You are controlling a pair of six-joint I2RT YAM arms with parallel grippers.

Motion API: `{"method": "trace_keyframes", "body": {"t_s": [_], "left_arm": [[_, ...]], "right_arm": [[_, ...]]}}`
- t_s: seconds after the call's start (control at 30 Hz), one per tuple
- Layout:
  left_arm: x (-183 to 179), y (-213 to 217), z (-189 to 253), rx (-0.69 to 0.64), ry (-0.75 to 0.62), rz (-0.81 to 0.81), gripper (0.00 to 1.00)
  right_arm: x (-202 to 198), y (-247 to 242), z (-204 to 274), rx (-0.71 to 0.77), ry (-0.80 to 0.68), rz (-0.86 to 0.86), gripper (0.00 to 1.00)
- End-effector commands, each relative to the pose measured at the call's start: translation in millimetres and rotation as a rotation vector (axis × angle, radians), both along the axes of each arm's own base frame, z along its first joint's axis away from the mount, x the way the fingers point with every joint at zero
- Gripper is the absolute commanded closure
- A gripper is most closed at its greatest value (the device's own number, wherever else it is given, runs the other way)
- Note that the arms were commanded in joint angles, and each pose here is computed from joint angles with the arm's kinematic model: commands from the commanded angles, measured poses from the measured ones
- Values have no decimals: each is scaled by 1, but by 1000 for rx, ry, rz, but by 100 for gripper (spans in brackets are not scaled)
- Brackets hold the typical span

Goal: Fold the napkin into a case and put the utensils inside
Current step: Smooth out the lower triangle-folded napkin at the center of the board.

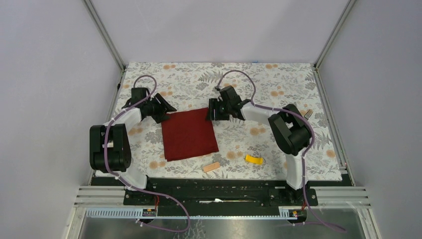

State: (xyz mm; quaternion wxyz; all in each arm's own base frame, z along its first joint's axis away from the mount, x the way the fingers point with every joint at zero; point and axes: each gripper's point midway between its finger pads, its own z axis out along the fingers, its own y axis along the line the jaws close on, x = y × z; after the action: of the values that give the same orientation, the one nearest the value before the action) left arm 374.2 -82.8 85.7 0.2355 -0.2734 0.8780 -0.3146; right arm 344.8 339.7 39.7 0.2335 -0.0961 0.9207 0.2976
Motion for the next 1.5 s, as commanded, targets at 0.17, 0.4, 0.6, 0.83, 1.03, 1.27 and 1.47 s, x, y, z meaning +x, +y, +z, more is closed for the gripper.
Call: {"method": "trace_keyframes", "body": {"t_s": [0.17,0.4,0.6,0.83,1.03,1.27,1.47], "left_arm": [[31,25,-5,1,-29,45,40],[36,41,-28,6,13,78,41],[31,45,-48,-9,58,104,42],[27,40,-33,-22,16,66,41],[32,27,7,-63,-62,-12,38],[42,26,-8,-102,-32,3,38],[42,29,-34,-84,15,24,38]], "right_arm": [[64,21,-19,20,8,-11,42],[82,16,-34,42,35,-42,51],[89,-2,-53,-4,40,-63,89],[105,-1,-35,5,-50,97,93],[74,-9,18,22,15,85,46],[-23,-20,19,76,133,110,40],[-81,-25,-7,82,189,142,41]]}}
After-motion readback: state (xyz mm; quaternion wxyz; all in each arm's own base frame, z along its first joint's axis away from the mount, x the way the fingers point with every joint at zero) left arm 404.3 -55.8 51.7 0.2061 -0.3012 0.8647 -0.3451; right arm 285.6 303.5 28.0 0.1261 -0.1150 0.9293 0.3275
